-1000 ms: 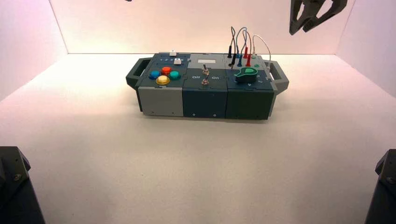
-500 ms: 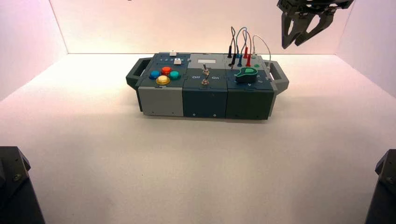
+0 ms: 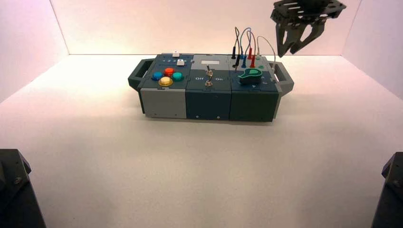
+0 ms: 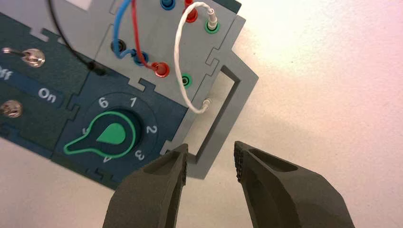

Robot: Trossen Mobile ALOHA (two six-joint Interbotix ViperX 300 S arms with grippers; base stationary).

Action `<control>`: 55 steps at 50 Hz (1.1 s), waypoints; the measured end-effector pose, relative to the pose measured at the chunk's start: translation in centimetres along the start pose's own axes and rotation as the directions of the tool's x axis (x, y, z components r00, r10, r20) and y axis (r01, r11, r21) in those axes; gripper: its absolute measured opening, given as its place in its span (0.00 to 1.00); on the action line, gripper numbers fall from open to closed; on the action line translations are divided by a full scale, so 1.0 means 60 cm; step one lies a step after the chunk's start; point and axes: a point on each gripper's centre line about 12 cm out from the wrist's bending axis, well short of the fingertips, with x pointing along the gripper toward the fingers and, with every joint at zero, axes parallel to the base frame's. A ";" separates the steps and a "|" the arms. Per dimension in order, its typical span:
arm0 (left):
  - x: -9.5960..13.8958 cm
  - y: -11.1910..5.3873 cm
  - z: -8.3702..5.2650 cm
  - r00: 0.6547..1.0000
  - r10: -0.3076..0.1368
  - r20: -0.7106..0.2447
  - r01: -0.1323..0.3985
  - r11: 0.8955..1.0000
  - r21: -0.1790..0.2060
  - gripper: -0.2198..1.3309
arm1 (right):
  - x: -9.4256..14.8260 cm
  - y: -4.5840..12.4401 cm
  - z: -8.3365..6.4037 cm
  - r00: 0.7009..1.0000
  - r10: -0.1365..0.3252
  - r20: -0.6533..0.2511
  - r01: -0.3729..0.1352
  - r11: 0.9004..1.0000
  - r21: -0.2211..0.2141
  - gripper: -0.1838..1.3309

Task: Insert the white wire.

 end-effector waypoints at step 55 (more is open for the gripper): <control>-0.001 0.000 -0.001 1.000 0.002 0.001 -0.002 1.000 0.007 0.04 | 0.066 -0.005 0.039 0.999 0.007 -0.053 -0.007 1.000 -0.005 0.78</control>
